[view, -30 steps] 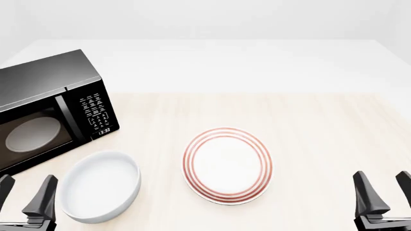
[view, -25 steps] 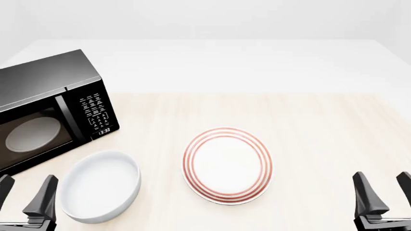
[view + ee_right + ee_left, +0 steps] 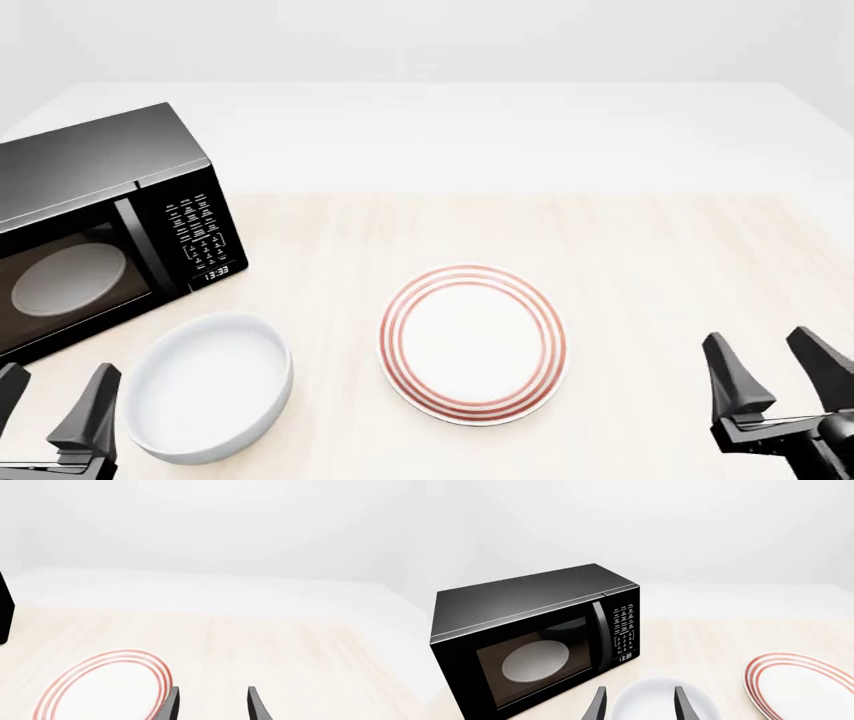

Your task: Put the white bowl to the right of the plate.

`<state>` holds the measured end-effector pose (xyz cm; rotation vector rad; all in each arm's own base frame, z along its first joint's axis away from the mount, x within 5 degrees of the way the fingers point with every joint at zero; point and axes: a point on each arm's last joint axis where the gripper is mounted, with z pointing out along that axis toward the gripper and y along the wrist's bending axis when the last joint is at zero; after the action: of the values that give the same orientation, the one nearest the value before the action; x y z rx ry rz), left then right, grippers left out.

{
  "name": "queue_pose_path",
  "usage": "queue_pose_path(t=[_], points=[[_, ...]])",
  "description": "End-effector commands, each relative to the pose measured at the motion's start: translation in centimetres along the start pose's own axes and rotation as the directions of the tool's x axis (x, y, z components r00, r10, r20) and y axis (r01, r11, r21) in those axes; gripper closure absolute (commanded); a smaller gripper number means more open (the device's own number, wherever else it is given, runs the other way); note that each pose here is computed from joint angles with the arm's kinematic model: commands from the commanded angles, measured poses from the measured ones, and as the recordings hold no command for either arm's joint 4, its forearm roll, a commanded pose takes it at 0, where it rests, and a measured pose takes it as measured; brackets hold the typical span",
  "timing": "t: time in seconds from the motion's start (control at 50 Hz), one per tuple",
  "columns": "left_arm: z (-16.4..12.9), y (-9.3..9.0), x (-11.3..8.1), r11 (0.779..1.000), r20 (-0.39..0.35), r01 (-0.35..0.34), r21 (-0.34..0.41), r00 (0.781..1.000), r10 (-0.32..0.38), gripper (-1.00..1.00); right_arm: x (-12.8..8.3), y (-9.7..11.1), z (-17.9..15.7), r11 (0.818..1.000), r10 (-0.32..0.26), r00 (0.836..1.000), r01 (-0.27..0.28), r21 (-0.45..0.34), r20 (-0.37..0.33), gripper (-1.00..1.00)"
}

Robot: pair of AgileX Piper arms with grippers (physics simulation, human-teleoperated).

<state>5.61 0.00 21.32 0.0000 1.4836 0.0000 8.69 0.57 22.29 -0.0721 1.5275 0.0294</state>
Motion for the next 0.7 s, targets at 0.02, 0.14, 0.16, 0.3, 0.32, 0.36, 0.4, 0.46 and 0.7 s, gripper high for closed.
queue_pose_path(t=[0.02, 0.14, 0.16, 0.3, 0.32, 0.36, 0.4, 0.46, 0.7], points=[[0.0, 0.0, 0.0, 1.0, 0.0, 0.0, 0.0, 1.0, 0.0, -1.0, -2.5, 1.6, 3.7, 0.991, -0.03, 0.999, 0.026, -0.134, -0.027, -1.0], [0.0, 0.0, 0.0, 1.0, 0.0, 0.0, 0.0, 1.0, 0.0, -1.0, -5.1, 3.5, 7.1, 0.973, -0.047, 0.998, 0.037, -0.229, -0.039, -1.0], [0.0, 0.0, 0.0, 1.0, 0.0, 0.0, 0.0, 1.0, 0.0, -1.0, -5.4, 3.7, 7.4, 0.97, -0.05, 0.998, 0.039, -0.239, -0.041, -1.0], [0.0, 0.0, 0.0, 1.0, 0.0, 0.0, 0.0, 1.0, 0.0, -1.0, -6.4, 7.1, 10.9, 0.934, -0.054, 0.994, 0.019, -0.357, -0.091, -1.0], [0.0, 0.0, 0.0, 1.0, 0.0, 0.0, 0.0, 1.0, 0.0, -1.0, -6.6, 7.4, 11.1, 0.93, -0.049, 0.995, 0.014, -0.366, -0.088, -1.0], [0.0, 0.0, 0.0, 1.0, 0.0, 0.0, 0.0, 1.0, 0.0, -1.0, -6.8, 8.3, 12.1, 0.921, -0.062, 0.992, 0.016, -0.388, -0.106, -1.0], [0.0, 0.0, 0.0, 1.0, 0.0, 0.0, 0.0, 1.0, 0.0, -1.0, -7.0, 9.1, 12.5, 0.911, -0.063, 0.992, 0.013, -0.411, -0.107, -1.0], [0.0, 0.0, 0.0, 1.0, 0.0, 0.0, 0.0, 1.0, 0.0, -1.0, -7.2, 10.5, 13.6, 0.896, -0.072, 0.99, 0.01, -0.443, -0.124, -1.0], [0.0, 0.0, 0.0, 1.0, 0.0, 0.0, 0.0, 1.0, 0.0, -1.0, -8.4, 16.6, 16.6, 0.823, -0.122, 0.978, 0.003, -0.568, -0.171, -1.0]])
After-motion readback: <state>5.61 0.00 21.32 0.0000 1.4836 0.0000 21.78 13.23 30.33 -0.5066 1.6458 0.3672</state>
